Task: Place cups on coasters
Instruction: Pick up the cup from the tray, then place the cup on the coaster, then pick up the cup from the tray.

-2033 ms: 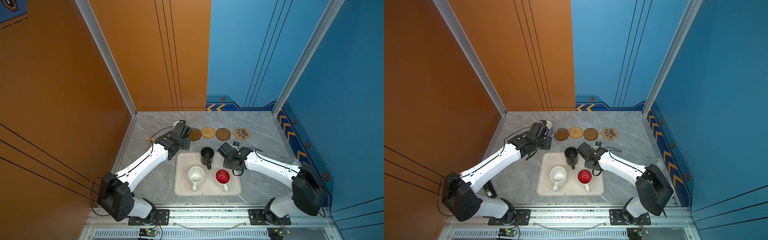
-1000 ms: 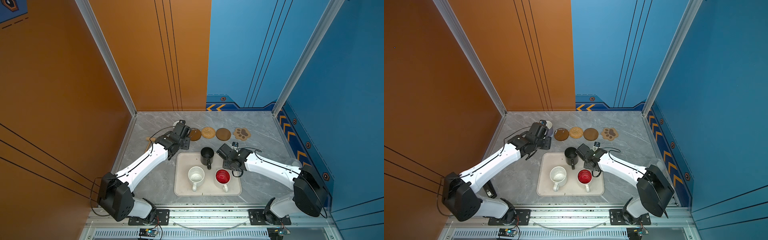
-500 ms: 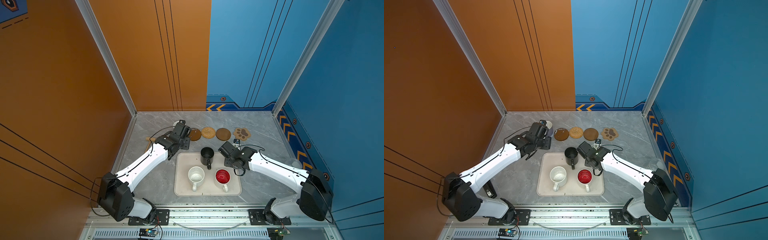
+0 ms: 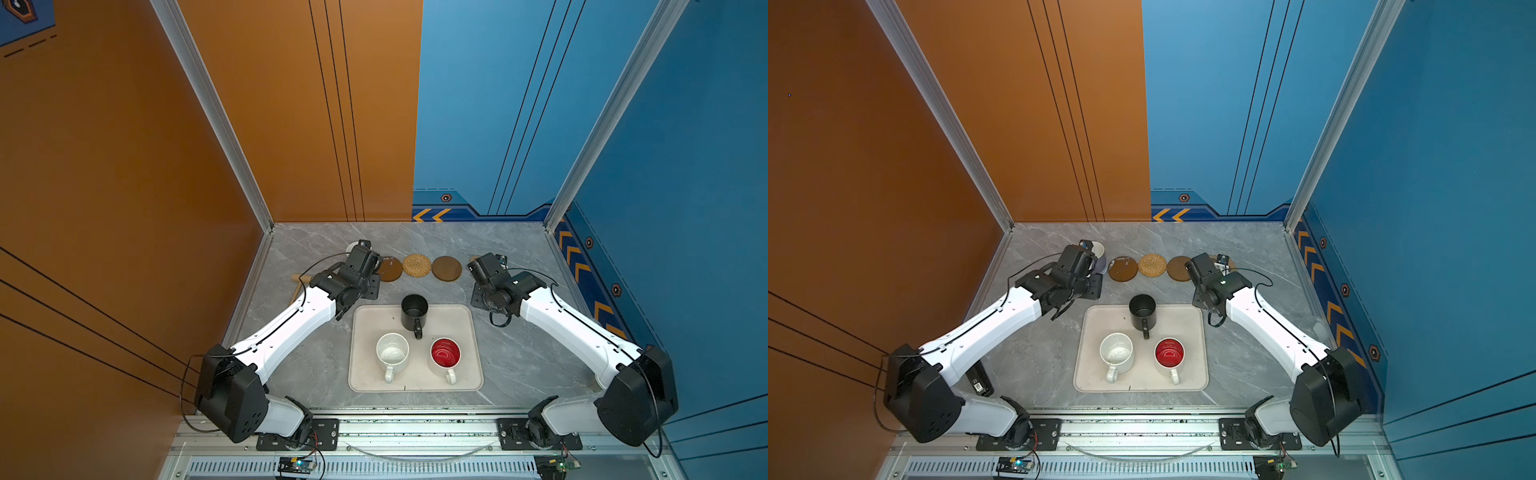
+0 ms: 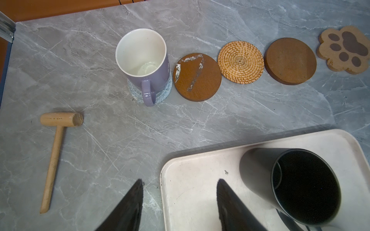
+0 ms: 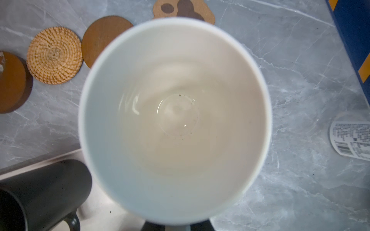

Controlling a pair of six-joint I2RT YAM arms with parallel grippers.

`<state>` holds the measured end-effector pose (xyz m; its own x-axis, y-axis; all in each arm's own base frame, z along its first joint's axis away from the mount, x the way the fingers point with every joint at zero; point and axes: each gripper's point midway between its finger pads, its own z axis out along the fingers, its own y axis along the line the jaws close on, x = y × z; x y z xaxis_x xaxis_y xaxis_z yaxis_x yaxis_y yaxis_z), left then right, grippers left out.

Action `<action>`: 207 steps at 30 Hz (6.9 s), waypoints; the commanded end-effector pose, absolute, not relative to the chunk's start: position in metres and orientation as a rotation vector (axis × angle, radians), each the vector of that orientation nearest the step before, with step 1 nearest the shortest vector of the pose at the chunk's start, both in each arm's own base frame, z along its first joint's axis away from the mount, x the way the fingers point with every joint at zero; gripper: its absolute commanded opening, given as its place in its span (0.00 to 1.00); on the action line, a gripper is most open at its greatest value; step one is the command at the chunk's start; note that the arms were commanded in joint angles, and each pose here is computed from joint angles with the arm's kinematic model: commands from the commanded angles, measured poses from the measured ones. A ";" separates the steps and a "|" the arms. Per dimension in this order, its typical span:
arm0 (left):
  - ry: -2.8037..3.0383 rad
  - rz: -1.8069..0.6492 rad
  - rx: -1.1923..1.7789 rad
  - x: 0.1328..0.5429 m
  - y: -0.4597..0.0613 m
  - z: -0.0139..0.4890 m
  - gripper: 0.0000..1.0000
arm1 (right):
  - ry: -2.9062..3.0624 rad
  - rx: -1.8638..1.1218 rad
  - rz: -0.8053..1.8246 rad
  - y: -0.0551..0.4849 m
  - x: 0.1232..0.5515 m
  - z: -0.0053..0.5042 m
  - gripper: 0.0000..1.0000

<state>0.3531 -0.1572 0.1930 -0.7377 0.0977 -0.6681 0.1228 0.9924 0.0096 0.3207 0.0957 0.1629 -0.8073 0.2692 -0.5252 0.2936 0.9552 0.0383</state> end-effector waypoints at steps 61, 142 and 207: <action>2.381 -0.080 0.074 0.388 -0.175 0.207 0.59 | 2.562 0.430 -0.070 0.042 0.499 0.114 0.00; 2.306 -0.105 0.065 0.355 -0.149 0.228 0.61 | 2.724 -0.438 0.185 0.292 0.280 0.123 0.50; 2.305 -0.111 0.054 0.350 -0.145 0.228 0.62 | 2.845 -0.345 0.095 0.292 0.267 0.062 0.27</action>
<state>0.3529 -0.1505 0.2271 -0.6753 0.0062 -0.7376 0.0811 0.9945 -0.0659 0.2679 0.2955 0.0726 -0.9222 -0.2451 -0.2991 -0.2681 0.9627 0.0378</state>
